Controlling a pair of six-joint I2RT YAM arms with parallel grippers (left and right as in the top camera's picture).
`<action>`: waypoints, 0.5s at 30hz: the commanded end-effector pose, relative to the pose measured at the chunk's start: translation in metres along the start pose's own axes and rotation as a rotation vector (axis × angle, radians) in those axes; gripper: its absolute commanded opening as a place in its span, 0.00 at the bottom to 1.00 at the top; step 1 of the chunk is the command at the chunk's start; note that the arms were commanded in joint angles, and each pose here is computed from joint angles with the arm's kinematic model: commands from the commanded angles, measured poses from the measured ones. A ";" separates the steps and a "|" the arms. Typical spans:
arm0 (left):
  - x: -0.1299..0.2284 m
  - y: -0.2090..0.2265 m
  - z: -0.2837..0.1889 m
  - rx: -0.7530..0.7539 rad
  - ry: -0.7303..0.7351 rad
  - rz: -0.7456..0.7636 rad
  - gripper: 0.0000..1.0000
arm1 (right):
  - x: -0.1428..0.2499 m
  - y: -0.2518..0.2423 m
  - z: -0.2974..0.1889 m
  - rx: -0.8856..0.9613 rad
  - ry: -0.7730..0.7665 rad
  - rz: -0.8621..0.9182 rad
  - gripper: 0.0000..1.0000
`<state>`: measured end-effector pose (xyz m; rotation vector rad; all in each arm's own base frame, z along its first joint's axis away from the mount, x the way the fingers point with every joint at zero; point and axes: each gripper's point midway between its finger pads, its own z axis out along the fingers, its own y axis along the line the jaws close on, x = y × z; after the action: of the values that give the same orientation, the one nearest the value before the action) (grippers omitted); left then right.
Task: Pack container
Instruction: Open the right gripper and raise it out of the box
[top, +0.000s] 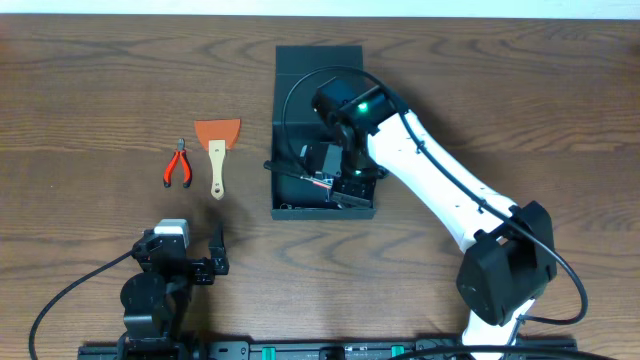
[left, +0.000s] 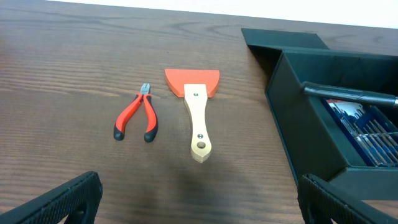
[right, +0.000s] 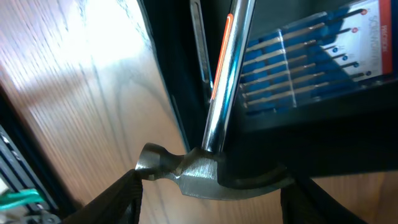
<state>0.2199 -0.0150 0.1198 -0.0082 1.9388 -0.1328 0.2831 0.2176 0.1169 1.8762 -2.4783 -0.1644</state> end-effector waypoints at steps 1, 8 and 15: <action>0.008 0.003 0.003 -0.012 0.015 -0.005 0.99 | 0.008 -0.013 -0.003 -0.002 -0.022 -0.024 0.29; 0.008 0.003 0.003 -0.012 0.015 -0.005 0.99 | 0.017 -0.023 -0.009 -0.089 -0.132 -0.035 0.32; 0.008 0.003 0.003 -0.012 0.015 -0.005 0.98 | 0.020 -0.008 -0.013 -0.174 -0.192 -0.250 0.36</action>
<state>0.2199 -0.0150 0.1198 -0.0079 1.9388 -0.1332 0.2935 0.1846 0.1232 1.9762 -2.3854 -0.4448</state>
